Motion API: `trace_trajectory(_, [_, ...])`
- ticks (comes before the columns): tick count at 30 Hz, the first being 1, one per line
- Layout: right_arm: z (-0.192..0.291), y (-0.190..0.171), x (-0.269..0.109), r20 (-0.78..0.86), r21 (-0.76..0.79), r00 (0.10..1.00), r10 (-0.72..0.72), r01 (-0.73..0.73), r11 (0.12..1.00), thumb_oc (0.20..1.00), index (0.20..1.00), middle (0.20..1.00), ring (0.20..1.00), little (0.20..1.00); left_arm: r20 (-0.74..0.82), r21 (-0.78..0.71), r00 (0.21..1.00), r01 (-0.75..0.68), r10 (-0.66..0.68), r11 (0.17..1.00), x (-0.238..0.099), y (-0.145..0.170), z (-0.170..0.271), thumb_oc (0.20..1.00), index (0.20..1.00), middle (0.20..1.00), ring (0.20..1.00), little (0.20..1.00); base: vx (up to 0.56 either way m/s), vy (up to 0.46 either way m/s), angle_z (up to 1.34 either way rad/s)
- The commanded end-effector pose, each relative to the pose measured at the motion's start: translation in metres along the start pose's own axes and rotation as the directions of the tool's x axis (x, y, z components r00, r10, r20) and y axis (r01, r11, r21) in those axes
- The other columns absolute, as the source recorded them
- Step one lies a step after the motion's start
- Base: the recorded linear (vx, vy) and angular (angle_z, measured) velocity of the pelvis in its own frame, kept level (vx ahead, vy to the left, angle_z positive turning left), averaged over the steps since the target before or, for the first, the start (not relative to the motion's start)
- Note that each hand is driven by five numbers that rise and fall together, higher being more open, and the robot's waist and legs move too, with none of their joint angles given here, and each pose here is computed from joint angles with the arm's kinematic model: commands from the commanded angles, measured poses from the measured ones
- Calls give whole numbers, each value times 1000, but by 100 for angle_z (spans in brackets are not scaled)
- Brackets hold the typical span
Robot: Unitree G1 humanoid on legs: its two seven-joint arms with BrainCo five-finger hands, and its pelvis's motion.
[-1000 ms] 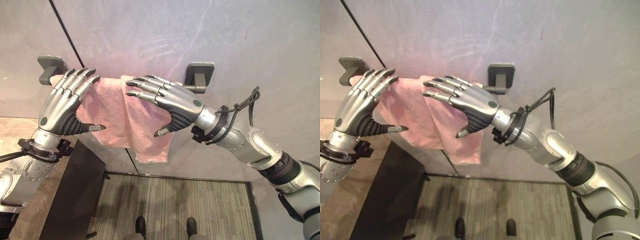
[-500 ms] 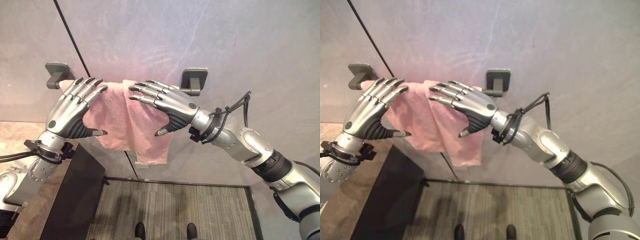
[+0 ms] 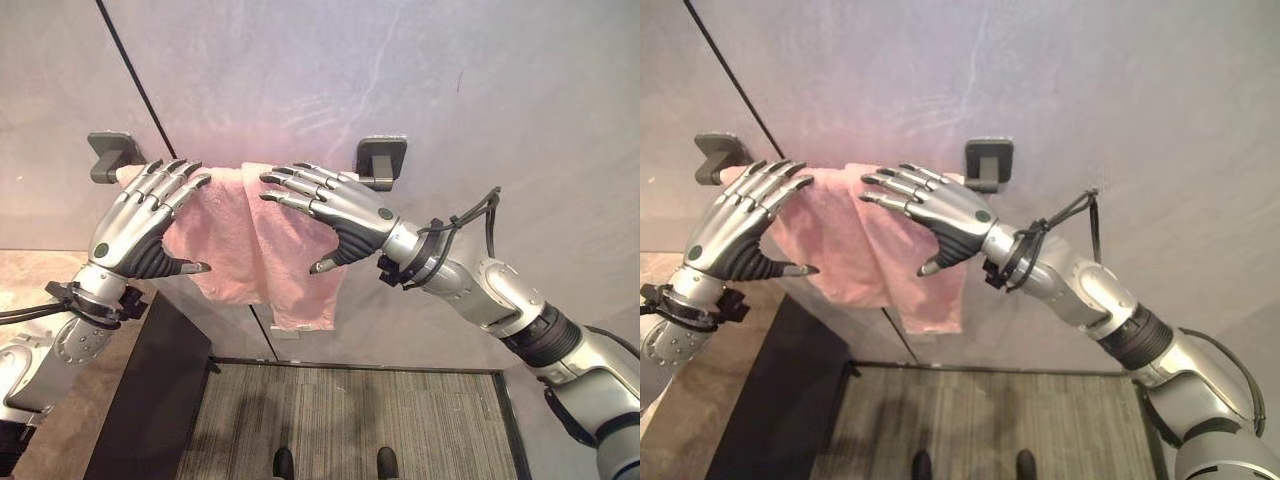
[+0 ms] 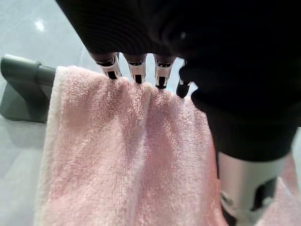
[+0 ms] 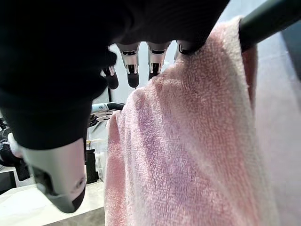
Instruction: Put brush and paste in cup on sink, flatten towel.
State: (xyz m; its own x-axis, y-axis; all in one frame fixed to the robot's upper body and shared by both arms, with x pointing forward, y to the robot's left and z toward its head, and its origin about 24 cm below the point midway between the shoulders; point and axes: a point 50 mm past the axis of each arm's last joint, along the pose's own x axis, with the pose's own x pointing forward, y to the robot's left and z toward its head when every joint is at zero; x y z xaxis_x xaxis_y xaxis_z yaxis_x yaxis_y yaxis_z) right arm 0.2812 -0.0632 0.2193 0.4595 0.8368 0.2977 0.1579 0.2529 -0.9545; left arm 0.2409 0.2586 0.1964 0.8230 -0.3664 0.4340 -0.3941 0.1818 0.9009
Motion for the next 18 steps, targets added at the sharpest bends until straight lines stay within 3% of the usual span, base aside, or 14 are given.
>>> trace_trajectory(1, [-23, 41, -30, -163, 90, 959, 230, -218, 972, 1000, 1000, 1000, 1000, 1000, -86, 70, 994, 75, -68, 995, -10, 0, -18, 1000, 1000, 1000, 1000, 1000, 0, 0, 0])
trace_trajectory(11, [-40, 44, -48, -264, 96, 934, 243, -225, 970, 1000, 1000, 1000, 1000, 1000, -226, 60, 974, 40, -25, 997, -25, 1, -40, 1000, 1000, 1000, 1000, 1000, 0, 0, 0])
trace_trajectory(18, [-55, 51, -63, -348, 97, 898, 269, -251, 963, 1000, 1000, 1000, 1000, 1000, -358, -88, 934, -56, 21, 995, -35, -12, -52, 1000, 1000, 1000, 1000, 1000, 0, 0, 0])
